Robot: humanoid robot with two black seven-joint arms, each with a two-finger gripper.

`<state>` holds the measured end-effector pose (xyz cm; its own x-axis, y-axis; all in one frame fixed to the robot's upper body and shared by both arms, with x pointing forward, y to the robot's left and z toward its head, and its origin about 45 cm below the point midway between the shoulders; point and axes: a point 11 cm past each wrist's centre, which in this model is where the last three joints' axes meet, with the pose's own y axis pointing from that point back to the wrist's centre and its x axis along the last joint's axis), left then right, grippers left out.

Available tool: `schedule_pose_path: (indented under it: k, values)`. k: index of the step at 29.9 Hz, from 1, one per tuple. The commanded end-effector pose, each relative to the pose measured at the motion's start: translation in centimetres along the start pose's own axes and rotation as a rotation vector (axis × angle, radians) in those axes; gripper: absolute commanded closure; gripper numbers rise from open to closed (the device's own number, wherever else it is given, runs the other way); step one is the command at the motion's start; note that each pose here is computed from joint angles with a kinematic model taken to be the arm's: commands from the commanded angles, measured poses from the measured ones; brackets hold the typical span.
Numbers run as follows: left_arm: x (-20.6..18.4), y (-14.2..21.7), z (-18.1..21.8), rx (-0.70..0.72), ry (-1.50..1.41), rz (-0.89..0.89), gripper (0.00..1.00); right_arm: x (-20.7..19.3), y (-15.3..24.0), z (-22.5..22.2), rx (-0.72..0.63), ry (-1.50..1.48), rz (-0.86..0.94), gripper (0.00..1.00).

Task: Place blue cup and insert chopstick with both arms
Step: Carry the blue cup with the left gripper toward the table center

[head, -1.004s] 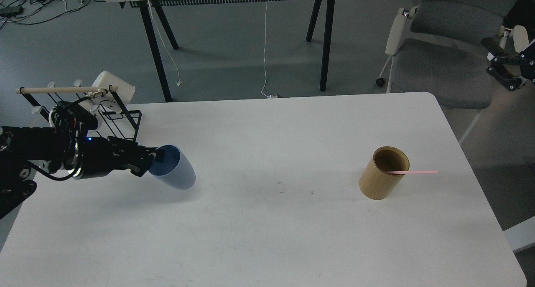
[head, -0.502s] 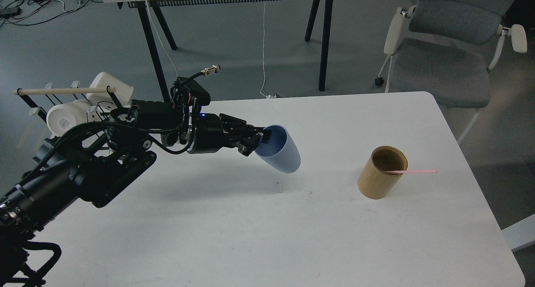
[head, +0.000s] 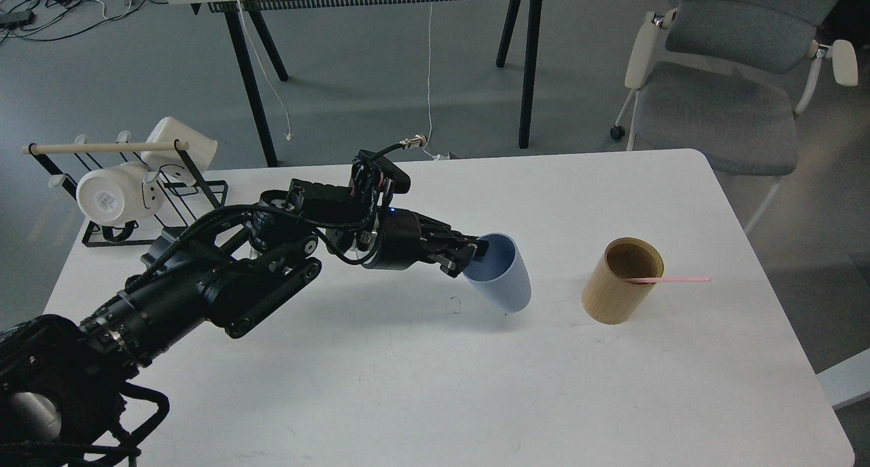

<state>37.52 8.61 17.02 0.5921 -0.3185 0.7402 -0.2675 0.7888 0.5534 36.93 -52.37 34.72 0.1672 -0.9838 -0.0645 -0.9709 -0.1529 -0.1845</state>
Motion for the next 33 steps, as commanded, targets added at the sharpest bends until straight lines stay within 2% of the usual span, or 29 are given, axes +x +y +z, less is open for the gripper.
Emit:
schedule_pose_path:
  k: [1,7,16,21,33]
  values:
    - [-0.7,0.1,-1.2,0.031,0.028,-0.015,1.0,0.3,0.2,0.1,-0.004,0.004,0.008,0.01]
    - [-0.9,0.8,-2.1,0.055,0.03,-0.02,1.0,0.5,0.5,0.5,-0.017,0.004,0.014,0.01]
    - [-1.4,4.0,-5.1,0.14,0.031,-0.03,1.0,0.3,0.5,0.5,-0.014,-0.002,0.01,0.01]
    - [-1.8,4.3,-5.4,0.146,0.034,-0.034,1.0,0.4,0.5,0.5,-0.015,0.0,0.012,0.01]
    - [-0.1,1.5,-1.1,0.026,-0.033,0.055,1.0,0.4,0.5,0.4,-0.016,0.003,0.012,0.01]
